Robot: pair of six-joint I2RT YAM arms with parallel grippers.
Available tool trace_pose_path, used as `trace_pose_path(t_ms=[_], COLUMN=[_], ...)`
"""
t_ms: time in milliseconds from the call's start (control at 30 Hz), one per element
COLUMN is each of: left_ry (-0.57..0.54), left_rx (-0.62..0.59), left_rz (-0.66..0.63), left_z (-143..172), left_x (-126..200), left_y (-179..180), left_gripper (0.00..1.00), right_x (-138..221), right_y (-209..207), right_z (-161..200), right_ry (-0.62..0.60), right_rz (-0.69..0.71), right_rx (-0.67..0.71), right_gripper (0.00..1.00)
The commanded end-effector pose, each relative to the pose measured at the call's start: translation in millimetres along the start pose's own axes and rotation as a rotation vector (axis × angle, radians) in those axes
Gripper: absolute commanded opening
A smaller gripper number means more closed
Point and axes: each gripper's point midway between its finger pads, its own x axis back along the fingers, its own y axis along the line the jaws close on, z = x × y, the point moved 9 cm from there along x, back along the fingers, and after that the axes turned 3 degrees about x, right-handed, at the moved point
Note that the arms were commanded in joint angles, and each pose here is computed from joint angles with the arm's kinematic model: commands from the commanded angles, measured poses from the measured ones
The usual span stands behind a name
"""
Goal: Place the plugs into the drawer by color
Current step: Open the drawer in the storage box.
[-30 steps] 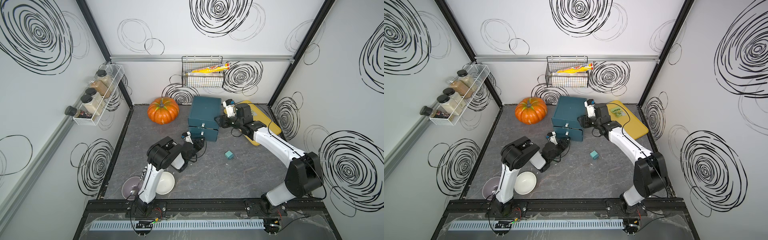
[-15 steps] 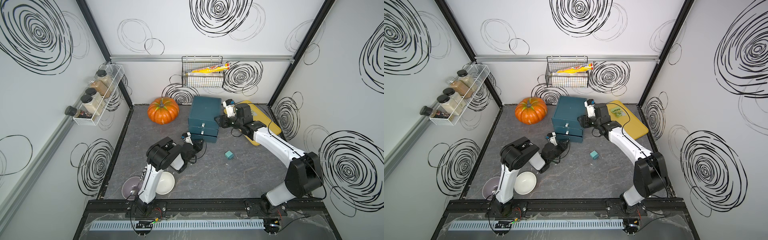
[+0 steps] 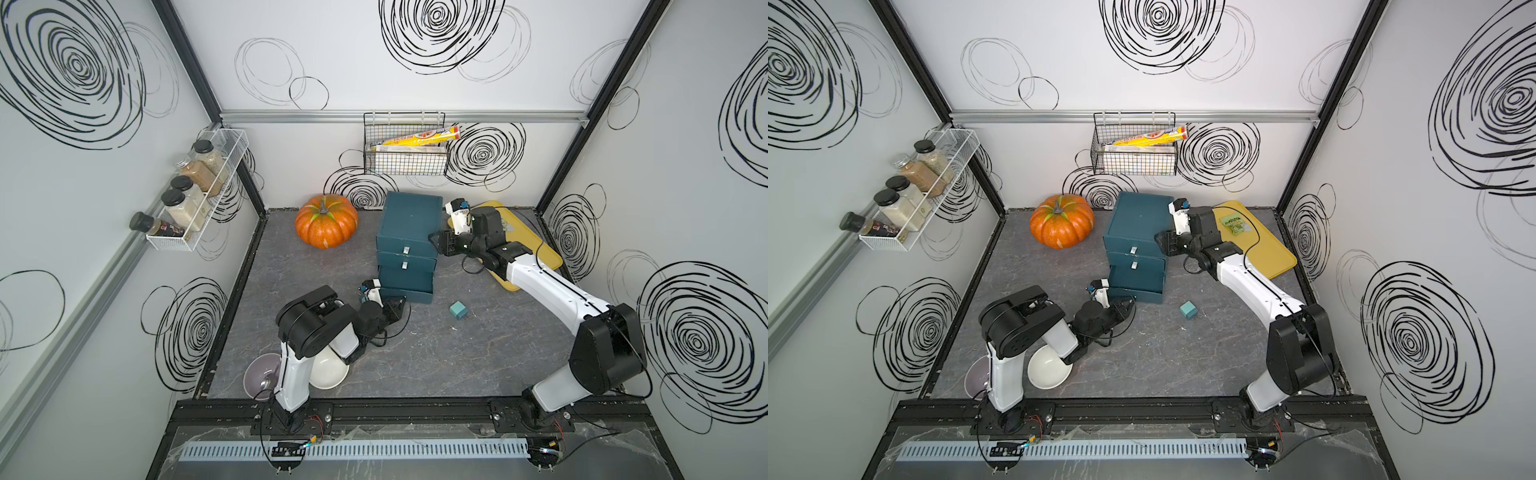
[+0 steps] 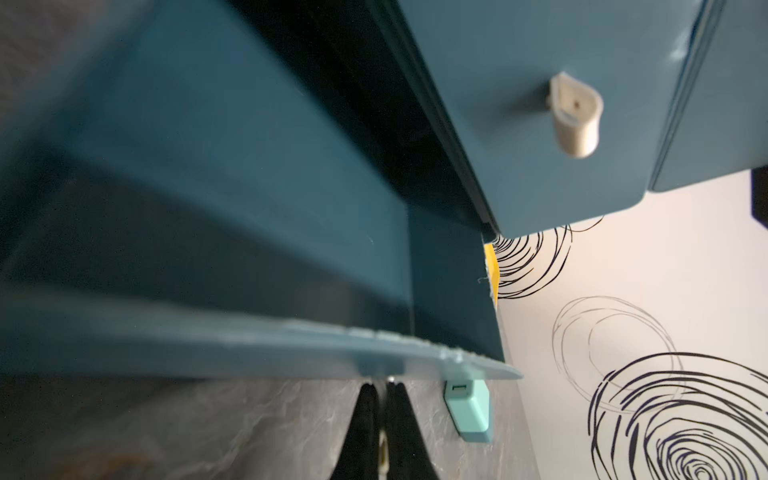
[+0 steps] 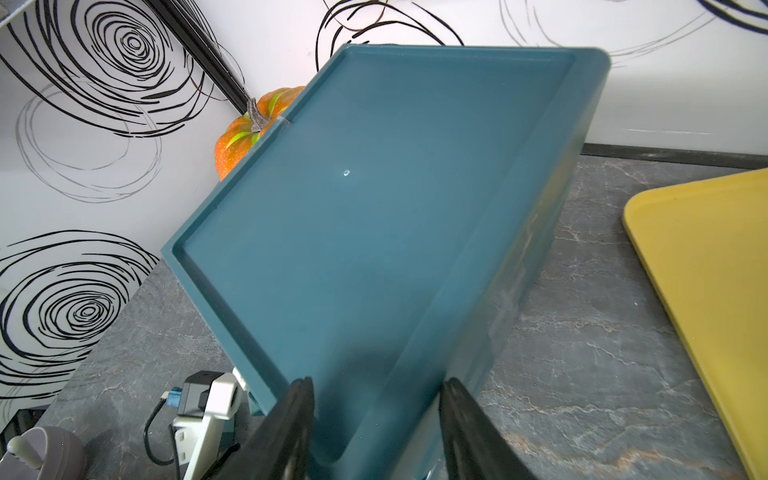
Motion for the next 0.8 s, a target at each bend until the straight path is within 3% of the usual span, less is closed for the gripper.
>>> trace_pose_path(t_ms=[0, 133, 267, 700, 767], left_ry=[0.024, 0.040, 0.055, 0.063, 0.060], left_rx=[-0.049, -0.040, -0.069, -0.051, -0.054], left_rz=[0.068, 0.108, 0.029, 0.037, 0.031], left_z=[9.6, 13.9, 19.4, 29.3, 28.1], left_x=[8.3, 14.8, 12.4, 19.3, 19.8], left_y=[-16.3, -21.5, -14.6, -0.7, -0.2], left_gripper=[0.00, 0.00, 0.00, 0.00, 0.09], right_x=[-14.0, -15.6, -16.4, -18.5, -18.6], right_y=[-5.1, -6.0, -6.0, -7.5, -7.4], right_z=[25.5, 26.1, 26.0, 27.9, 27.8], right_ry=[0.136, 0.145, 0.155, 0.164, 0.163], right_rz=[0.028, 0.033, 0.032, 0.039, 0.039], right_rx=[-0.018, -0.019, -0.019, -0.022, -0.021], right_gripper=[0.53, 0.53, 0.53, 0.53, 0.54])
